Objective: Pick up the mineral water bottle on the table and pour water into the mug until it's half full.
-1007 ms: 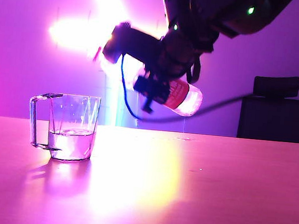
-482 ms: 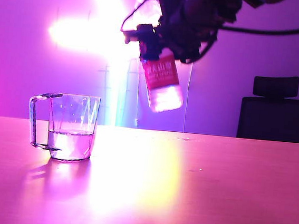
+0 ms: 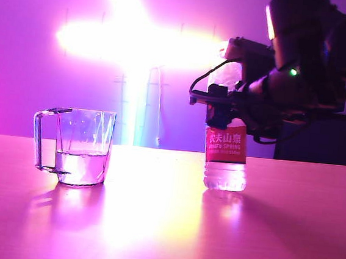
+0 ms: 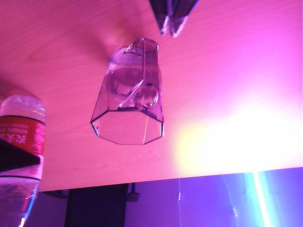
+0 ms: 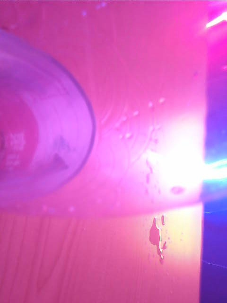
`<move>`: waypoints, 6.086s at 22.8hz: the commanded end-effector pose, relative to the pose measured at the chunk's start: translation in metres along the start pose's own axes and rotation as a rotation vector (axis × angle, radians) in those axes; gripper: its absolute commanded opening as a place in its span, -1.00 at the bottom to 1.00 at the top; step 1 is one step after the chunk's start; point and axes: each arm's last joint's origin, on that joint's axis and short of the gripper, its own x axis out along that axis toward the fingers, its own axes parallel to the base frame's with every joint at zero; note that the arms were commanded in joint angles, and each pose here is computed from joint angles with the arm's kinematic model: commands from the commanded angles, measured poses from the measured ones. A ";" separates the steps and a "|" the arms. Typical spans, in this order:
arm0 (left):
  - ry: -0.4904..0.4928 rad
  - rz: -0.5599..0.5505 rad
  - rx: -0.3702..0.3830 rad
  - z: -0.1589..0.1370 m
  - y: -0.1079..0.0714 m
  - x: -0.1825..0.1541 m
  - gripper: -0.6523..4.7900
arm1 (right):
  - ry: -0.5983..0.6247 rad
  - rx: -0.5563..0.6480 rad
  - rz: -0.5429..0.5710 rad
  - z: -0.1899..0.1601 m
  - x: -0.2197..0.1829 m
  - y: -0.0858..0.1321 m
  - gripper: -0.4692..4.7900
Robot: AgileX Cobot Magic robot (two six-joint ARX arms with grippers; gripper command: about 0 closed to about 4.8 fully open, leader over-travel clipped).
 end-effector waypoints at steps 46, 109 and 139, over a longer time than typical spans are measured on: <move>-0.014 0.199 -0.018 0.002 0.019 -0.002 -0.77 | -0.207 -0.001 0.078 -0.012 -0.123 -0.024 0.99; -0.014 0.368 -0.031 0.002 0.035 -0.007 -0.77 | -0.345 0.019 -0.217 -0.035 -0.215 -0.106 -0.84; -0.014 0.368 -0.031 0.002 0.035 -0.007 -0.77 | -0.340 -0.016 -0.227 -0.035 -0.215 -0.107 -0.82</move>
